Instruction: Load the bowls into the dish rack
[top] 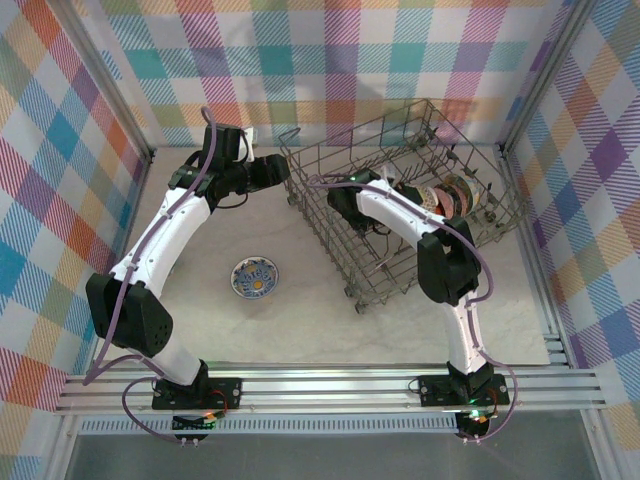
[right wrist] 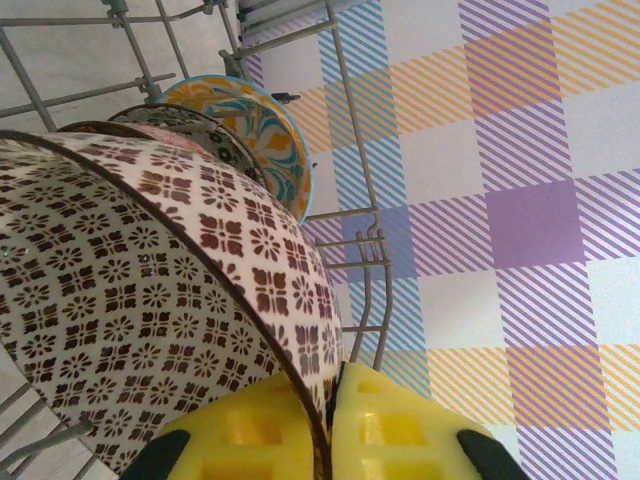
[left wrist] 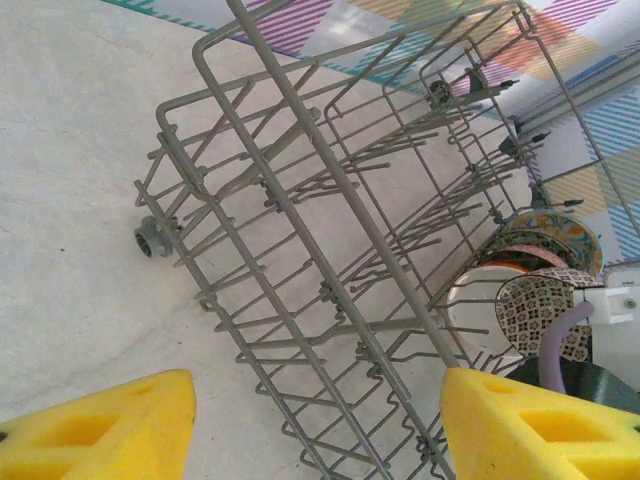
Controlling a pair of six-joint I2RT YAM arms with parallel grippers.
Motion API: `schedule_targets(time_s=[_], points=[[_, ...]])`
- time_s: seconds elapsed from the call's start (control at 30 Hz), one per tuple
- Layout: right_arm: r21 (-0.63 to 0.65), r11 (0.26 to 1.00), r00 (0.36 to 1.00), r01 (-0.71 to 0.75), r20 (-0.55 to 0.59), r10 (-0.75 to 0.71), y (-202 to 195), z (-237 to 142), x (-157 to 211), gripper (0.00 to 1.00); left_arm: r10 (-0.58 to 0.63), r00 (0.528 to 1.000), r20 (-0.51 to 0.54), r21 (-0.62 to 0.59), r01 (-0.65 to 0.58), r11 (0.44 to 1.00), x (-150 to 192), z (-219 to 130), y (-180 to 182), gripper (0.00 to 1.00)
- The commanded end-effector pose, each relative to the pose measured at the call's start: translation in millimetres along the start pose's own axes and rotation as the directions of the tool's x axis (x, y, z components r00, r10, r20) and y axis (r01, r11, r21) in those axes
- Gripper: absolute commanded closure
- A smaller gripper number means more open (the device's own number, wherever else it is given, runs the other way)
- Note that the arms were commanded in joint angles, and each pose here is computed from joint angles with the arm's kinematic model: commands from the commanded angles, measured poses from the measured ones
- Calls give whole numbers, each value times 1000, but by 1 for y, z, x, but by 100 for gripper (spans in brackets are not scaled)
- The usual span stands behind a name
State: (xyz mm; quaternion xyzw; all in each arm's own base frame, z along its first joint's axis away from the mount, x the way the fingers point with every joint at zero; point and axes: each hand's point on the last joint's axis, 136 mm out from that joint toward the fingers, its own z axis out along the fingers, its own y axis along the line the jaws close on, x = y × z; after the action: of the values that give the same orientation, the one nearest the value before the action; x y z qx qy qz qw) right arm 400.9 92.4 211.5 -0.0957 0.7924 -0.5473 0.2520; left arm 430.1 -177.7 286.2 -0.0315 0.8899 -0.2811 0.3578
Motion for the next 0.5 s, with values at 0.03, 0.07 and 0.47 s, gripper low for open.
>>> schedule_targets(time_s=[0.03, 0.07, 0.47], points=[[-103, 994, 995, 38, -88, -47, 41, 4, 17, 88, 21, 999, 28, 18, -21, 1000, -10, -11, -6, 34], [-104, 994, 995, 40, -87, -49, 42, 4, 17, 88, 21, 999, 26, 18, -21, 1000, -10, -11, -5, 34], [-124, 991, 993, 59, -93, -70, 46, 3, 22, 79, 17, 999, 31, 9, -18, 1000, -8, -12, -3, 34]])
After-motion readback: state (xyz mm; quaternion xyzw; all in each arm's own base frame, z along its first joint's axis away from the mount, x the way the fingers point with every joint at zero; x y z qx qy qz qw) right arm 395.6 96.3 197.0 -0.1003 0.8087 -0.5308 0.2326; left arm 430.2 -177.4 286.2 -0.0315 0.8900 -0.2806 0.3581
